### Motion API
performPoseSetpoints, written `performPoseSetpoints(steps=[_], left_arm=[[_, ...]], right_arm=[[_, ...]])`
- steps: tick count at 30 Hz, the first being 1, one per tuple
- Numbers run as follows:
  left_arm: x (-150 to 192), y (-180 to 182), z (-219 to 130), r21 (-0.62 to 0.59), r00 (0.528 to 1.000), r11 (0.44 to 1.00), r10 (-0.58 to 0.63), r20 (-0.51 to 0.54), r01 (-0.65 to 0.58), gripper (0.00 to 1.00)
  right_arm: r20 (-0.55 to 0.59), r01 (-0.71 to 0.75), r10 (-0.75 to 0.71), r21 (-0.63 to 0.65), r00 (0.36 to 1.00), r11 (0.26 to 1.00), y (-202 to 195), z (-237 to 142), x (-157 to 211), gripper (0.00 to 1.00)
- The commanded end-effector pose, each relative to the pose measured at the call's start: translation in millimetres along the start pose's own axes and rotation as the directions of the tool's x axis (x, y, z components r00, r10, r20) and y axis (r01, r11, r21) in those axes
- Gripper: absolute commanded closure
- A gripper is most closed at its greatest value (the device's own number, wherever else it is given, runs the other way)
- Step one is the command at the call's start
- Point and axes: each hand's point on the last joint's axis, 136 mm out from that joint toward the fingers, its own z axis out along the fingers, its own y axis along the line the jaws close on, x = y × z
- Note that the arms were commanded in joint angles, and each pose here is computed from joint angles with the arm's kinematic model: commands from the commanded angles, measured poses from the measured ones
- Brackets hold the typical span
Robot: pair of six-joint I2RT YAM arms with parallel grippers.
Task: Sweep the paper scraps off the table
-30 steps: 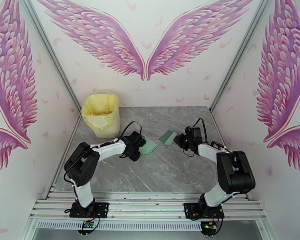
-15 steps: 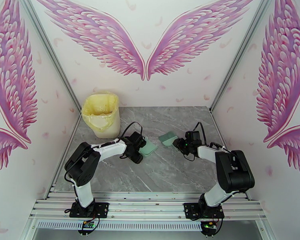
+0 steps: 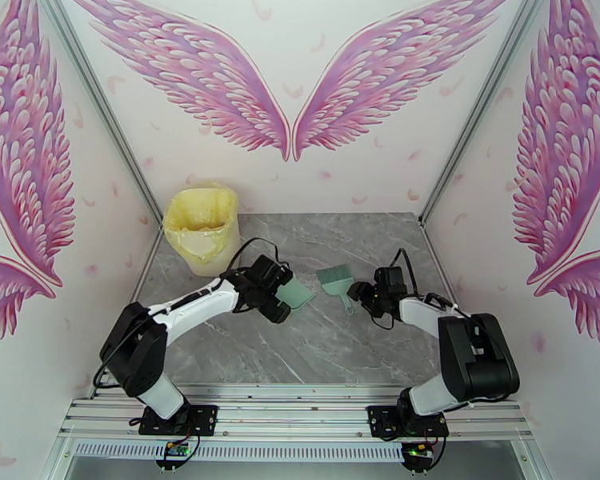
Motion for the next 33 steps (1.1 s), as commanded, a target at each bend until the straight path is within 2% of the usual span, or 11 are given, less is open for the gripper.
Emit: performPoseSetpoints(steps=[1,8,9,10,11,14,17,19,24,28,33], left_arm=[[-12.5,17.4,-36.4,-0.097,0.993,0.995,-0.005,0.117,0.016,0.03],[-14.8,69.9,-87.9,-0.306,0.929,0.939,-0.037,0.368,0.158,0.01],[-12.0,77.7,-92.3,-0.333,0.916,0.925,-0.039,0.398,0.184,0.01],[-7.7,87.7,-95.8,-0.361,0.901,0.908,-0.042,0.431,0.214,0.01],[-3.6,96.6,-98.6,-0.382,0.886,0.891,-0.045,0.461,0.244,0.01],[10.1,119.9,-101.6,-0.416,0.847,0.853,-0.055,0.529,0.315,0.01],[26.7,139.9,-98.1,-0.439,0.820,0.820,-0.063,0.569,0.367,0.01],[38.7,155.0,-100.1,-0.458,0.791,0.777,-0.083,0.606,0.432,0.01],[64.2,183.6,-106.5,-0.479,0.726,0.682,-0.112,0.678,0.552,0.01],[65.5,193.4,-116.4,-0.508,0.693,0.645,-0.046,0.720,0.571,0.01],[79.2,208.0,-101.7,-0.543,0.699,0.610,-0.025,0.715,0.578,0.01]], right_arm=[[0.079,0.106,-0.108,0.029,0.991,0.994,6.0,-29.4,-12.2,0.32],[0.292,0.244,-0.312,0.247,0.904,0.938,-0.5,-101.4,-47.2,0.26],[0.325,0.247,-0.331,0.273,0.886,0.930,-2.0,-109.8,-51.6,0.23],[0.364,0.248,-0.348,0.293,0.864,0.923,-2.5,-118.3,-56.8,0.05],[0.415,0.260,-0.376,0.310,0.829,0.914,-2.1,-127.4,-62.4,0.01],[0.546,0.262,-0.423,0.349,0.723,0.900,-4.5,-144.5,-74.5,0.01],[0.605,0.326,-0.506,0.389,0.615,0.862,-7.0,-143.1,-77.4,0.01],[0.603,0.354,-0.545,0.415,0.583,0.838,-10.7,-137.6,-76.0,0.01],[0.624,0.390,-0.556,0.398,0.548,0.831,-10.4,-121.9,-74.8,0.01],[0.654,0.384,-0.551,0.398,0.518,0.833,-14.2,-112.5,-77.7,0.01],[0.670,0.366,-0.531,0.387,0.518,0.846,-21.4,-93.8,-80.3,0.01]])
